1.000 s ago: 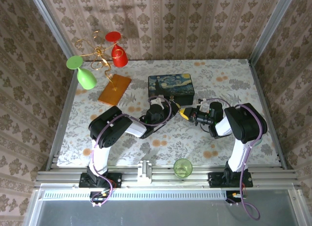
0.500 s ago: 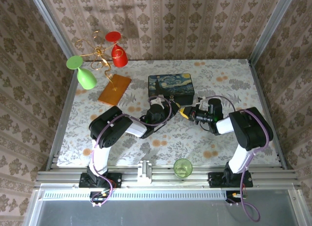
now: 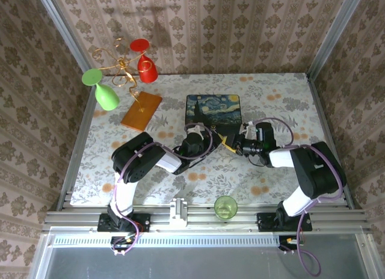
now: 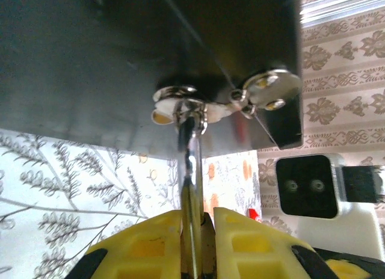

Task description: Unlock the padlock with the key

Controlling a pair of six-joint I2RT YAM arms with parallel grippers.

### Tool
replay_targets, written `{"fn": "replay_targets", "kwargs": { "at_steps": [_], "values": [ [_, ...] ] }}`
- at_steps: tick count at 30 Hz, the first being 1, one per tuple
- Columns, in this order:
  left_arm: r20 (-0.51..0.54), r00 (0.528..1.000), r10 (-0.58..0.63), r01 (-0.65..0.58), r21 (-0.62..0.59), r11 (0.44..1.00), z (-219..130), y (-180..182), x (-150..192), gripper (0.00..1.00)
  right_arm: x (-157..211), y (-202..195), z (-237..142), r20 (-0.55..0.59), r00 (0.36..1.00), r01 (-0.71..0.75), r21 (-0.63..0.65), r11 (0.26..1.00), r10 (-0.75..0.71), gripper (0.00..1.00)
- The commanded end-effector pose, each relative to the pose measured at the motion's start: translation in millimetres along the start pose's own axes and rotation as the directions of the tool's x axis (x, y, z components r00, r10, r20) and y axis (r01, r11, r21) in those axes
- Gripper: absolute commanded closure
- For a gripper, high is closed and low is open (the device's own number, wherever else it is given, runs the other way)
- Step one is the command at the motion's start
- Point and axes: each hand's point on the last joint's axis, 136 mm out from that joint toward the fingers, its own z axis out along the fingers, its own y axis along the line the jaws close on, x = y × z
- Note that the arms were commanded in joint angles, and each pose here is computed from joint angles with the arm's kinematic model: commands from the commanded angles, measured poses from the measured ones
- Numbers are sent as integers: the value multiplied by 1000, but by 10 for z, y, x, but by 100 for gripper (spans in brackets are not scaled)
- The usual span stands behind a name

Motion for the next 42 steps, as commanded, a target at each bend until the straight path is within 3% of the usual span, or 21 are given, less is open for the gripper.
{"fn": "replay_targets", "kwargs": {
  "at_steps": [1,6,12,18,26,29,38,42],
  "values": [
    [-9,999,38,-38,31,999,-32,-70,28,100,35,-13,-117,6,996,90,51,995,-90,63],
    [-11,999,33,-33,45,998,-34,-94,39,100,128,-59,-217,-28,978,208,110,972,-207,62],
    [-15,999,35,-34,62,998,-40,-172,61,100,156,-210,-302,-61,934,354,299,886,-352,61],
    [-28,999,33,-30,76,997,-38,-236,98,100,166,-51,-50,-75,928,373,156,915,-366,60],
    [-36,999,31,-28,89,996,-62,-293,145,100,104,-24,101,-71,924,382,96,919,-377,65],
    [-38,999,28,-24,97,995,-60,-315,160,100,113,18,119,-77,916,400,75,913,-395,71],
    [-43,999,19,-15,109,994,-50,-360,173,100,182,-11,151,-84,898,439,104,892,-432,82],
    [-39,999,14,-10,113,994,-61,-365,165,100,120,-10,100,-38,871,486,201,850,-489,84]
  ]
}}
